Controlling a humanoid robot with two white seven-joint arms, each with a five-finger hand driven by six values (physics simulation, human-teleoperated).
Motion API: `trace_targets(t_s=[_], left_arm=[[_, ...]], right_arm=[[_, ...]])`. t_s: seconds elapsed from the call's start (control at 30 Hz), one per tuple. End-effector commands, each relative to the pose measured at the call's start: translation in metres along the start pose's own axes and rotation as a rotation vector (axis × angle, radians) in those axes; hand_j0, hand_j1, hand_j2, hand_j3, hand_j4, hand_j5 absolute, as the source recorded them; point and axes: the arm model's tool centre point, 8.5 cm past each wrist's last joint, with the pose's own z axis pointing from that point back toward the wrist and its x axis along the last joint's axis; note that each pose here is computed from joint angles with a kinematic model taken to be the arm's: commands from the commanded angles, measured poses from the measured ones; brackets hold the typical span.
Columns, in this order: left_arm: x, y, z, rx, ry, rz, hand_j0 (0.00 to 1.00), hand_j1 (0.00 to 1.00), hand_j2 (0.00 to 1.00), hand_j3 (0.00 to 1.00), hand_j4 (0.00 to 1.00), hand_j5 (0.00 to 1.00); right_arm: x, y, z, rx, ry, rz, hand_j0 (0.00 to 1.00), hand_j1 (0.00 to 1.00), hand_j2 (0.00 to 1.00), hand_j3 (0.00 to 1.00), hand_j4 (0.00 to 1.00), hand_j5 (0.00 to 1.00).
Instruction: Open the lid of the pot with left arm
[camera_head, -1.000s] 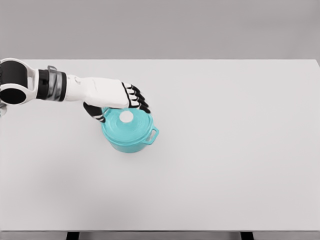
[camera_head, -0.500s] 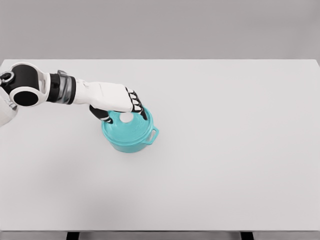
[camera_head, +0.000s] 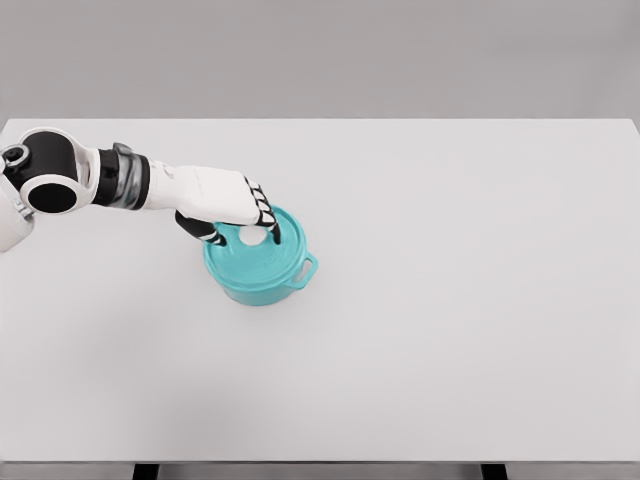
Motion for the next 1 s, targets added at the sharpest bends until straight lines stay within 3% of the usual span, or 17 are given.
trace_targets(t_s=[0.0,0.47,0.67,0.97], left_arm=[[0.000,0.000,0.000,0.002,0.000,0.003,0.66,0.66,0.66,0.66,0.66,0.66],[0.001,0.005,0.002,0.008,-0.010,-0.013,0.41,0.41,0.41,0.41,0.41,0.41],[-0.004,0.010,0.013,0.008,0.015,-0.026,0.41,0.41,0.41,0.41,0.41,0.41],[-0.031,-0.015,0.071,-0.063,0.163,-0.019,0.41,0.41,0.41,0.41,0.41,0.41]], right_arm=[[0.000,0.000,0.000,0.000,0.000,0.000,1.00,1.00,1.00,1.00,1.00,1.00],[0.000,0.000,0.000,0.000,0.000,0.000,1.00,1.00,1.00,1.00,1.00,1.00],[0.000,0.000,0.000,0.000,0.000,0.000,1.00,1.00,1.00,1.00,1.00,1.00],[0.000,0.000,0.000,0.000,0.000,0.000,1.00,1.00,1.00,1.00,1.00,1.00]])
